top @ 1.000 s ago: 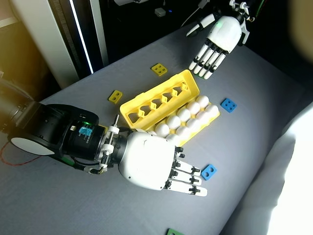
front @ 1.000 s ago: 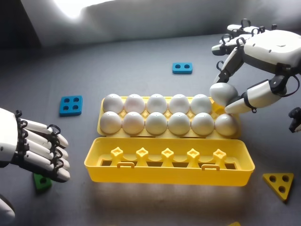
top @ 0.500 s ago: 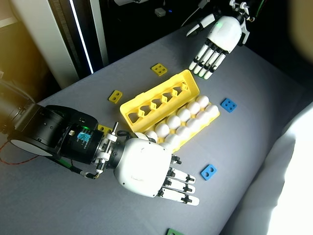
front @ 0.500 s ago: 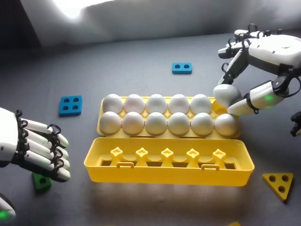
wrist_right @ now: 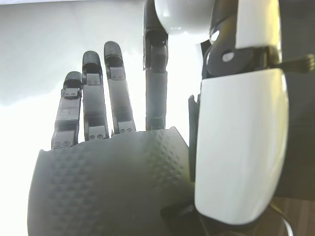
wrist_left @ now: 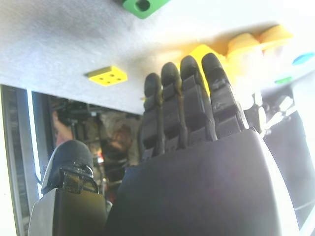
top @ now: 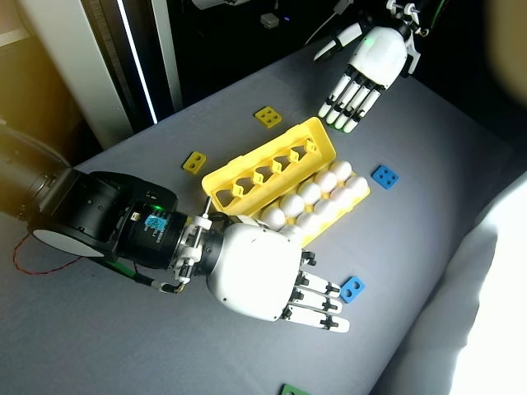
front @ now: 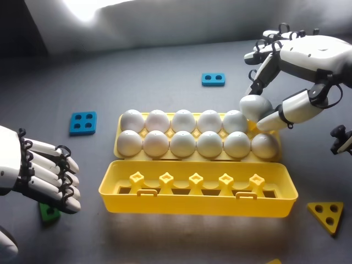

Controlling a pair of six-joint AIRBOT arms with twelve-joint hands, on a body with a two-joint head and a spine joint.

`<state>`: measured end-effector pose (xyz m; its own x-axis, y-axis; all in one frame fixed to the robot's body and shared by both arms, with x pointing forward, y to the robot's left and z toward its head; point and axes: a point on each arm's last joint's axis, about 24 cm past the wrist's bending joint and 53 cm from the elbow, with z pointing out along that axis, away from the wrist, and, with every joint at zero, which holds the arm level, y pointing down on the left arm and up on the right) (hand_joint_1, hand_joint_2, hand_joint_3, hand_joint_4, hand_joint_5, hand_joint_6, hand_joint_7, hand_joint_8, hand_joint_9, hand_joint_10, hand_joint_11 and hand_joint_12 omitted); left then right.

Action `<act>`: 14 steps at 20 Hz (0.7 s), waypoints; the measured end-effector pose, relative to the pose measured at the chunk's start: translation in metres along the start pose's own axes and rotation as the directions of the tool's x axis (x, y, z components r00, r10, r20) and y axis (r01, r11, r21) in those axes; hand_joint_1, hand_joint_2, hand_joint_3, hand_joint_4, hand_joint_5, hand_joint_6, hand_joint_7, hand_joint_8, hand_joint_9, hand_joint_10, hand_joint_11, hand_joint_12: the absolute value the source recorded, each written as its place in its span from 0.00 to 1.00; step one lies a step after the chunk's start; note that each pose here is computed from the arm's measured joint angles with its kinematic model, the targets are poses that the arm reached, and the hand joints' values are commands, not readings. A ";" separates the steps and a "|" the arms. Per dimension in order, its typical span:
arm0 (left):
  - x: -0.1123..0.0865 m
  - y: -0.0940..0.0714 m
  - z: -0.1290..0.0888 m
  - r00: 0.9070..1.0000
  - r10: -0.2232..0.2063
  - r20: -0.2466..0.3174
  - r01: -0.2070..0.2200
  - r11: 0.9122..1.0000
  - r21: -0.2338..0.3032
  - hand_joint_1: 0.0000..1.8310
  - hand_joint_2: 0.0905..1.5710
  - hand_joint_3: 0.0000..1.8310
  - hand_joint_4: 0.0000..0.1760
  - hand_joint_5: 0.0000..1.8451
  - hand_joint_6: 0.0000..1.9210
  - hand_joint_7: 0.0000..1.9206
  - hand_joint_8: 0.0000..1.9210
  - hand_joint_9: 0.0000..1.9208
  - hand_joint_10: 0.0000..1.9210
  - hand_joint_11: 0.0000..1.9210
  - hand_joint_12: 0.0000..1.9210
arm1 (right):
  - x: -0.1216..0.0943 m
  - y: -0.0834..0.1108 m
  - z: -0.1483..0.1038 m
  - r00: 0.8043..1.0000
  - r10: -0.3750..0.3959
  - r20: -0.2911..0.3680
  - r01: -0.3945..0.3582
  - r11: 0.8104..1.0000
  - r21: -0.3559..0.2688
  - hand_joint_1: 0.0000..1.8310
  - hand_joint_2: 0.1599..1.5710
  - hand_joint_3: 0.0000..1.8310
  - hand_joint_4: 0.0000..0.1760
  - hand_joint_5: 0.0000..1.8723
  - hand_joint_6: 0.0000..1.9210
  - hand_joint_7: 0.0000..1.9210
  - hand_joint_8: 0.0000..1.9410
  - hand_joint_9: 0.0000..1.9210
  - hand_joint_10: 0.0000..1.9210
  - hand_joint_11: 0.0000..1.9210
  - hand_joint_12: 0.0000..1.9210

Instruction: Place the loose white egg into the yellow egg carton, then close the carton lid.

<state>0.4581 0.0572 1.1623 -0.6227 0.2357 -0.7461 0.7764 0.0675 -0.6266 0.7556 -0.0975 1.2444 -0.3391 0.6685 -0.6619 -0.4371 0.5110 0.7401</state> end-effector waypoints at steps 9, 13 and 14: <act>0.000 0.000 0.000 1.000 0.000 0.000 0.000 1.000 0.000 0.00 0.72 0.00 0.00 0.17 0.00 0.16 0.00 0.13 0.00 0.00 0.22 | 0.002 -0.002 0.000 1.000 0.002 -0.008 -0.002 1.000 0.010 0.60 0.58 0.00 1.00 0.72 0.17 0.20 0.00 0.12 0.00 0.00 0.00; 0.000 0.000 0.000 1.000 0.000 0.000 0.000 1.000 0.000 0.00 0.73 0.00 0.00 0.17 0.00 0.16 0.00 0.13 0.00 0.00 0.22 | 0.002 -0.003 0.000 1.000 0.002 -0.009 -0.002 1.000 0.011 0.53 0.50 0.00 0.85 0.64 0.07 0.20 0.00 0.10 0.00 0.00 0.00; 0.000 0.000 0.000 1.000 0.000 0.000 0.000 1.000 0.000 0.00 0.73 0.00 0.00 0.17 0.00 0.16 0.00 0.13 0.00 0.00 0.22 | 0.002 -0.003 0.000 1.000 0.002 -0.009 -0.002 1.000 0.011 0.50 0.48 0.00 0.87 0.63 0.03 0.20 0.00 0.10 0.00 0.00 0.00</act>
<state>0.4580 0.0572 1.1623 -0.6227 0.2358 -0.7461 0.7764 0.0672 -0.6267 0.7560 -0.0974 1.2410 -0.3477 0.6649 -0.6611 -0.4267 0.5156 0.7430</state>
